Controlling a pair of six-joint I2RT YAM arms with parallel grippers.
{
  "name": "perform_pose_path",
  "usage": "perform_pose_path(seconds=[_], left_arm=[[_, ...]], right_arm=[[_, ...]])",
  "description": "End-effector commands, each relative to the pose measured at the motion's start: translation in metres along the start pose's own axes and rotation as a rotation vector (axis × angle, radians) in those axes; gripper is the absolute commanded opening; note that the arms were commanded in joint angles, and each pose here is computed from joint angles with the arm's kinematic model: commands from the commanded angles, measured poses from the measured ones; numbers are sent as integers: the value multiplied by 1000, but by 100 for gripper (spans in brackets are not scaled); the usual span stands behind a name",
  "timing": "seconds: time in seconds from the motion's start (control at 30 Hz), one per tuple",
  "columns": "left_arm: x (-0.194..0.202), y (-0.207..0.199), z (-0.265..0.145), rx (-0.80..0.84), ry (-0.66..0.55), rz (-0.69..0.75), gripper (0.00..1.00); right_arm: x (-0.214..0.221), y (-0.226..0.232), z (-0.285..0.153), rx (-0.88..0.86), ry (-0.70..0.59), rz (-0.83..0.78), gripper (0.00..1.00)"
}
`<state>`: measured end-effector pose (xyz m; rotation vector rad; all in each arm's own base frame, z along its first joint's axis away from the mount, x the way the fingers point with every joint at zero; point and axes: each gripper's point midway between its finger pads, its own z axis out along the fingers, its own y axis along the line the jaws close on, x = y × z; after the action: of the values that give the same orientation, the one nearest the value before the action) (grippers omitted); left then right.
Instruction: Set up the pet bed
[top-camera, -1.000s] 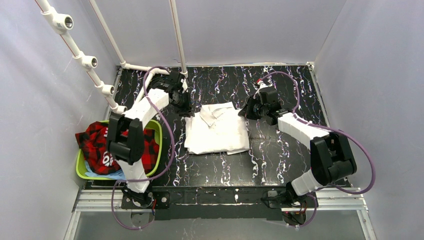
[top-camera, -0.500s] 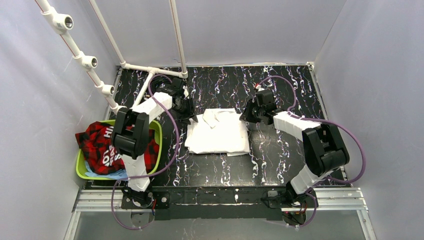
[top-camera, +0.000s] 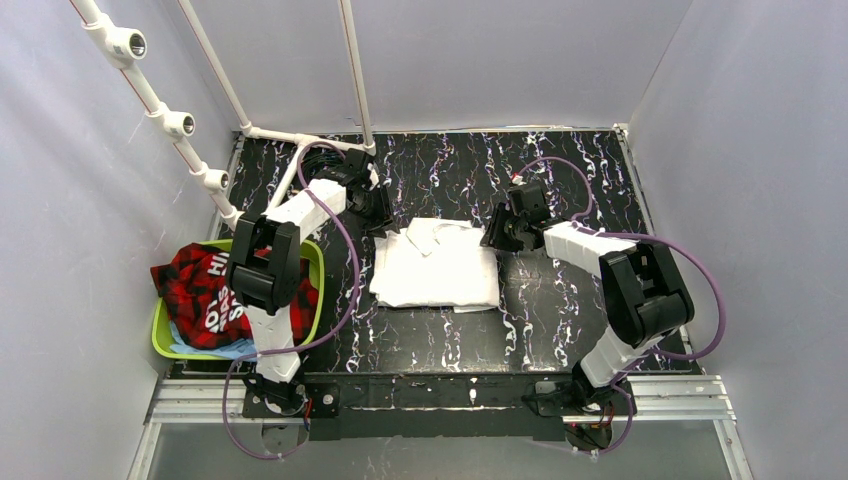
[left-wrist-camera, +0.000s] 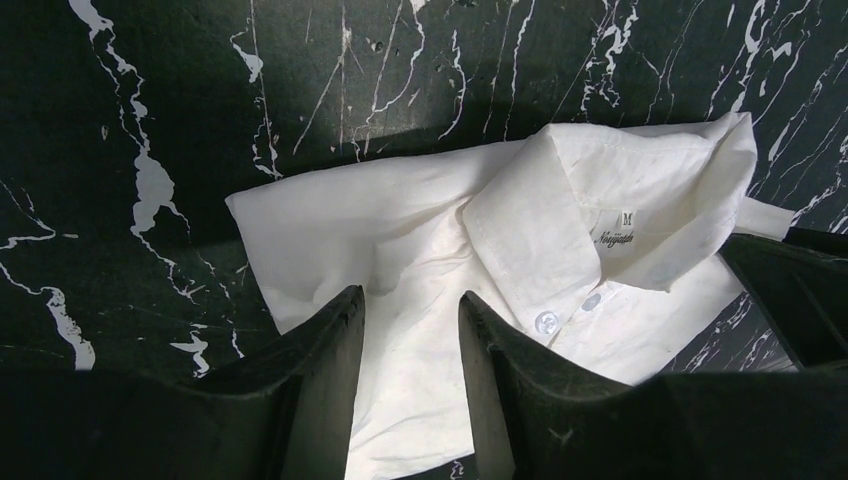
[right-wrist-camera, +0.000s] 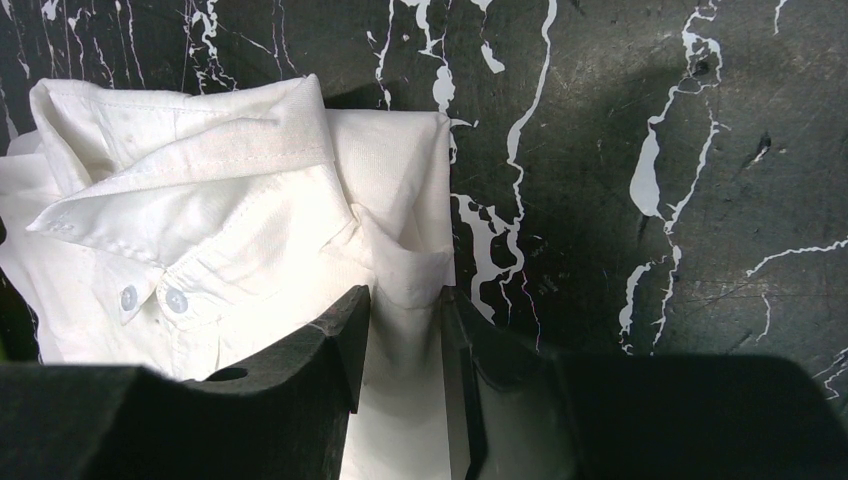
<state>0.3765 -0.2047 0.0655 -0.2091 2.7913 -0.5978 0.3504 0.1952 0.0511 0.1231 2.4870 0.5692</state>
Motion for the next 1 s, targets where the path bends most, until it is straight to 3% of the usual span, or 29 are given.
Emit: perform_pose_path(seconds=[0.0,0.13,0.3,0.47,0.57,0.67,0.77,0.83,0.97], left_arm=[[-7,-7,-4,7,-5,-12,37],[0,-3,7,2,35,-33,32],[5,-6,14,24,73,-46,26],[6,5,12,-33,68,-30,36],[4,3,11,-27,66,-22,36],[3,-1,13,-7,68,-26,27],[2,-5,13,15,69,-26,2],[2,-10,7,29,64,-21,0],[2,-17,-23,50,26,4,0]], right_arm=[[-12,6,3,-6,-16,-3,41],[-12,8,3,-15,-14,-2,37],[-16,14,0,-48,-33,-20,24],[-20,18,-2,-66,-43,-30,23],[-20,18,-2,-68,-48,-29,22],[-21,19,-4,-71,-53,-27,16],[-21,20,-6,-76,-58,-28,8],[-24,22,-12,-83,-71,-29,1],[-37,36,-32,-140,-140,-41,1]])
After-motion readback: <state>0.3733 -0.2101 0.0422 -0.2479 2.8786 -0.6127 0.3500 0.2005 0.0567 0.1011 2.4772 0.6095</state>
